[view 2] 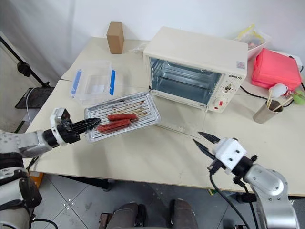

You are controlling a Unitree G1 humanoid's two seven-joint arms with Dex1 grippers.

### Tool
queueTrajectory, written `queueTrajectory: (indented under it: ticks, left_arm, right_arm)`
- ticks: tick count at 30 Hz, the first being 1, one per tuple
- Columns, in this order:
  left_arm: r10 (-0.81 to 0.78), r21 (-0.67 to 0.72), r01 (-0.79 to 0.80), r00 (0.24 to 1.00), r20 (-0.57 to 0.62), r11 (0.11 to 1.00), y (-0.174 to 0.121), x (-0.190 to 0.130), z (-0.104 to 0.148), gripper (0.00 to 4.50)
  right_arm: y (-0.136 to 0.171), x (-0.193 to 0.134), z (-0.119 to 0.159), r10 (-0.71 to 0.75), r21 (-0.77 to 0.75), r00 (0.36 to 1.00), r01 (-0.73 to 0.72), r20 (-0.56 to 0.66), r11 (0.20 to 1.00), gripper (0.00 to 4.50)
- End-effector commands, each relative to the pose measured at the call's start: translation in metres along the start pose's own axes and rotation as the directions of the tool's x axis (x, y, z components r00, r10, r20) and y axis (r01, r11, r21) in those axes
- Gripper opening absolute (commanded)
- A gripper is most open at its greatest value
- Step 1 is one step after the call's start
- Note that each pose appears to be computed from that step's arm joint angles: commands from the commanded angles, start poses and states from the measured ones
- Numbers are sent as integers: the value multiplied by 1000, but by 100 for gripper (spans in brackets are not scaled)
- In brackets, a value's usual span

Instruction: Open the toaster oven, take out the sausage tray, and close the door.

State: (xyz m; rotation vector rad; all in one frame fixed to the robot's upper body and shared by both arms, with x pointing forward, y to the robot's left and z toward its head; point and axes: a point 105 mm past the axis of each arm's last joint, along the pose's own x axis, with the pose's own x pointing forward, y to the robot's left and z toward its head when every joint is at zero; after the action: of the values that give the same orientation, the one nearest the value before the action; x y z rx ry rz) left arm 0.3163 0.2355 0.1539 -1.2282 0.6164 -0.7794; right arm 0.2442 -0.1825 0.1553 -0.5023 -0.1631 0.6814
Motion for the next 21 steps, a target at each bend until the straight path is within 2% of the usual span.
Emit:
queueTrajectory:
  ticks: [1, 4, 6, 10, 15, 18, 21]
  left_arm:
    - [-69, 51, 66, 995, 78, 997, -16, -12, 8, 0]
    - [-76, 48, 69, 986, 148, 996, -12, -23, 10, 0]
    - [-84, 49, 74, 969, 233, 996, -6, -35, 9, 0]
    - [-98, 62, 80, 921, 377, 995, -3, -45, 13, 0]
    - [-63, 33, 54, 869, 491, 998, 4, -48, 14, 0]
    - [-49, 17, 47, 861, 506, 999, 4, -47, 8, 0]
    - [-48, 6, 53, 850, 524, 999, -1, -46, 7, 0]
  right_arm:
    - [-13, -8, -9, -54, 79, 998, 55, -20, 995, 18]
    - [-20, -12, -28, -84, 158, 994, 94, -69, 983, 4]
    - [-25, -6, -53, -91, 223, 986, 120, -138, 967, 4]
    - [-26, 15, -73, -51, 280, 989, 89, -142, 956, 4]
    - [-23, 33, -75, 16, 291, 996, 10, -85, 957, 4]
    - [-20, 42, -61, 41, 320, 999, -44, 19, 947, 4]
    - [-25, 46, -43, 0, 375, 992, -48, 127, 926, 4]
